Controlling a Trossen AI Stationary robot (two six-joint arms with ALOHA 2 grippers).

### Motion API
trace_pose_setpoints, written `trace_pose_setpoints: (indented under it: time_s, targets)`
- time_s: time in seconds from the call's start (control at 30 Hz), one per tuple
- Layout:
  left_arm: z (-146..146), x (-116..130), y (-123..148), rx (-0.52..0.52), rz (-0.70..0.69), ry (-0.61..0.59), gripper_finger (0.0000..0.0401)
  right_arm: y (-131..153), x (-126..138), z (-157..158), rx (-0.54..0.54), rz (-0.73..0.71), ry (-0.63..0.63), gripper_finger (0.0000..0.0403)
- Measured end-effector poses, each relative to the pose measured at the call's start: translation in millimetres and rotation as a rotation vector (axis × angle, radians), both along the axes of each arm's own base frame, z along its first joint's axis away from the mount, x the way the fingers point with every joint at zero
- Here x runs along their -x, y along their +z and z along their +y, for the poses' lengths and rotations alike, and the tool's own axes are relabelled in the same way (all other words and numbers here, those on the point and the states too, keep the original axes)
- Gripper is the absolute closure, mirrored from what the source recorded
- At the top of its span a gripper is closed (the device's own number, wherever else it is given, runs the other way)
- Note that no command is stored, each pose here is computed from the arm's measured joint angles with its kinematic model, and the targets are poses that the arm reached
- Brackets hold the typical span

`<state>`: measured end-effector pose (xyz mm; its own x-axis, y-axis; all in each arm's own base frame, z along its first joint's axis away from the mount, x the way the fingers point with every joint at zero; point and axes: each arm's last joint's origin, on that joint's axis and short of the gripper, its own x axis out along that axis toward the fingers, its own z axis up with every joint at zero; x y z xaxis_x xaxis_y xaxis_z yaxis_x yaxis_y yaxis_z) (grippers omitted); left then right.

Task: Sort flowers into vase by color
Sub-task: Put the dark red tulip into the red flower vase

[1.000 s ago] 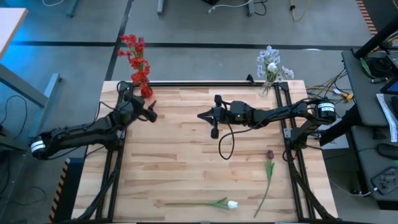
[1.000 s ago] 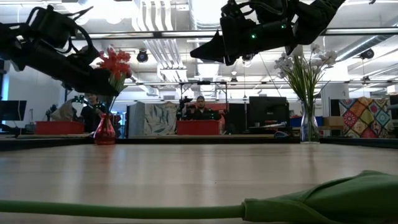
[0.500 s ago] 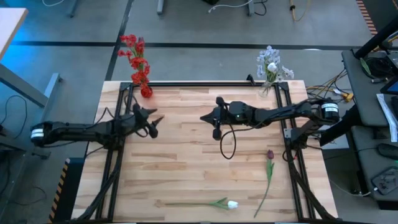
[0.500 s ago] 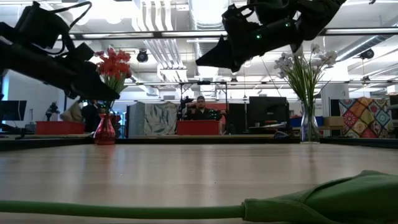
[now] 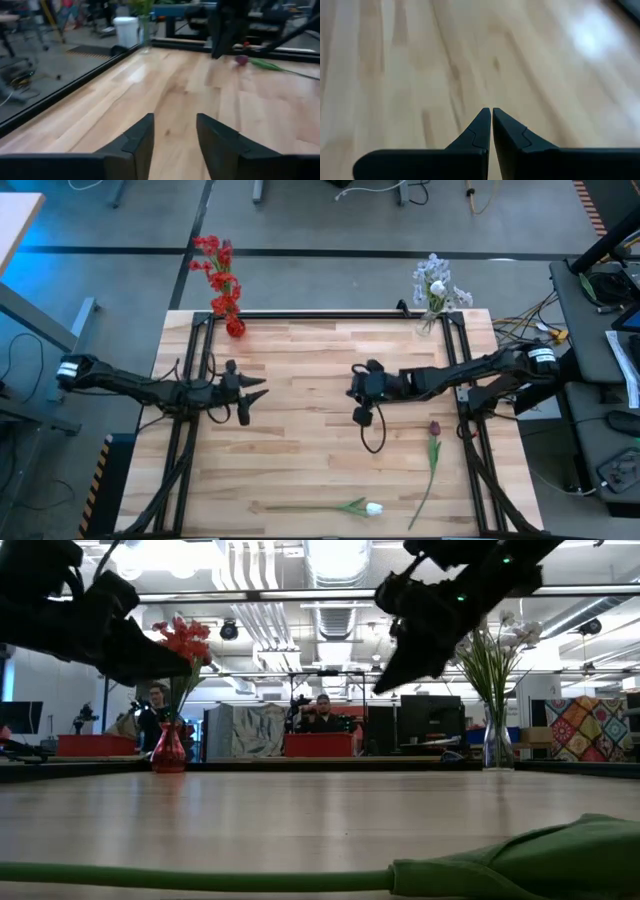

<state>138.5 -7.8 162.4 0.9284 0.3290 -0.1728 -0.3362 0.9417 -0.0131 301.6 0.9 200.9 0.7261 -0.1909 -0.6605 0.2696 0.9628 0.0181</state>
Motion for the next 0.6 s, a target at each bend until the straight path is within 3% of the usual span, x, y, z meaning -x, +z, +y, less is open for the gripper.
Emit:
trace_pose_setpoints:
  time_s: [0.37,0.6]
  targets:
    - [-8.4,-2.2,-8.0,-0.026,-0.085,-0.068,0.0353,-6.4,29.3,29.1,-0.084,0.212,-0.119,0.0391]
    - [-10.3,-7.0,-10.3,-0.019,-0.079,-0.103,0.0364,-7.8,60.4,52.0,-0.157,0.369,-0.274,0.0391]
